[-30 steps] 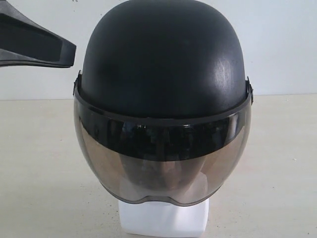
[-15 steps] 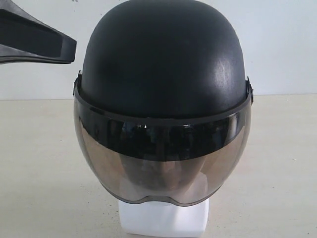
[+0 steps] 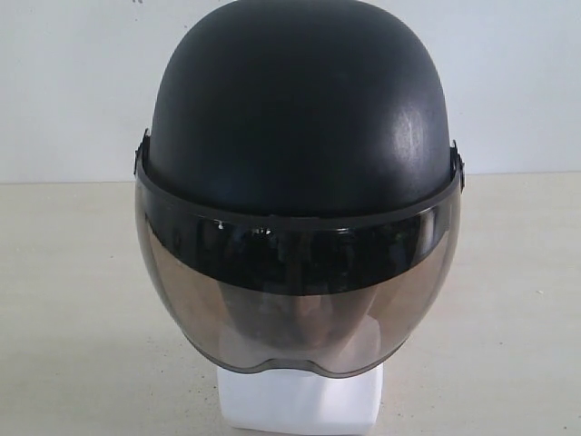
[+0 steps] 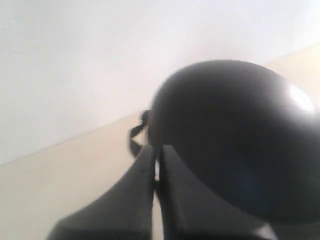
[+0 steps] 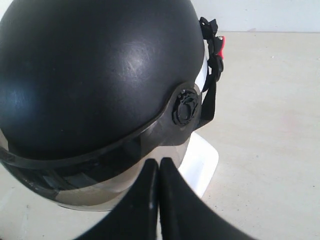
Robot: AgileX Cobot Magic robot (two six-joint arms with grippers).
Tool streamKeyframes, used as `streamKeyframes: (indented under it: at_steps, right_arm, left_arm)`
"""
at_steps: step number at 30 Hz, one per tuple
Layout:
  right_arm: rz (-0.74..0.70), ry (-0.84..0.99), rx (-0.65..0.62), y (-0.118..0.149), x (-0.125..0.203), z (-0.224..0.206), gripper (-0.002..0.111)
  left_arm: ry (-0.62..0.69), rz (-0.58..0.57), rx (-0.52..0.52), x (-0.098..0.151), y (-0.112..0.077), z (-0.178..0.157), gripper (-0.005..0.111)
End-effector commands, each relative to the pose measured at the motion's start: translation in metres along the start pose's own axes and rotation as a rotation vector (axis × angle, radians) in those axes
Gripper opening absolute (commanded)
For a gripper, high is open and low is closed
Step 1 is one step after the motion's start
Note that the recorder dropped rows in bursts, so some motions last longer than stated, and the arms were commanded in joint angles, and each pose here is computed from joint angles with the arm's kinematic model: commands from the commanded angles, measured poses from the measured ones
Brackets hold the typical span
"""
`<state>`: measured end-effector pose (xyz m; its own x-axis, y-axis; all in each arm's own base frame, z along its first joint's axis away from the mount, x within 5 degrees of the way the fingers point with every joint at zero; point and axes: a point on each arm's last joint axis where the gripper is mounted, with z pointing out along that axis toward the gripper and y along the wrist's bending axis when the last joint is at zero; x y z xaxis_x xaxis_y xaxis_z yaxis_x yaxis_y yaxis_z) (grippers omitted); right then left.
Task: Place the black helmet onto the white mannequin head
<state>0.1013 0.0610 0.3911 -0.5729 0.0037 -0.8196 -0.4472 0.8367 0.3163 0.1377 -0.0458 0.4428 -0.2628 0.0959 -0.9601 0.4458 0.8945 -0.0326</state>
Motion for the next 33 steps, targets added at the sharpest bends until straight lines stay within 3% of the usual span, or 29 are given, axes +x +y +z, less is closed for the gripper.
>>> streamKeyframes:
  at_steps: [1, 4, 6, 9, 16, 26, 28, 31, 33]
  right_arm:
    - [-0.003, -0.012, 0.000, 0.001, -0.001, -0.003, 0.000]
    - [-0.003, -0.012, 0.000, 0.001, -0.001, -0.003, 0.000]
    - [-0.003, -0.012, 0.000, 0.001, -0.001, -0.003, 0.000]
    - [-0.003, -0.012, 0.000, 0.001, -0.001, -0.003, 0.000]
    - [-0.003, -0.010, -0.001, 0.001, -0.001, -0.003, 0.000]
    - [-0.003, -0.010, -0.001, 0.001, -0.001, -0.003, 0.000]
    - [-0.003, -0.010, -0.001, 0.001, -0.001, -0.003, 0.000]
    - [-0.003, -0.010, -0.001, 0.001, -0.001, -0.003, 0.000]
    - [-0.003, -0.010, -0.001, 0.001, -0.001, -0.003, 0.000]
  left_arm:
    - [-0.041, -0.076, -0.335, 0.006, 0.014, -0.047, 0.004]
    - [-0.008, -0.292, -0.608, 0.023, 0.027, -0.077, 0.004]
    - [-0.004, -0.403, -0.729, 0.036, 0.032, -0.090, 0.004]
    - [-0.023, -0.441, -0.765, 0.057, 0.032, -0.095, 0.004]
    - [-0.327, -0.325, -0.467, 0.114, 0.018, -0.057, 0.004]
    - [-0.559, -0.949, -0.014, 0.205, 0.004, -0.014, 0.004]
    - [-0.576, -1.136, 0.045, 0.227, 0.004, -0.011, 0.004]
    - [-0.617, -1.090, 0.051, 0.227, 0.002, -0.019, 0.004]
    - [-0.677, -0.882, 0.027, 0.225, -0.001, -0.028, 0.004]
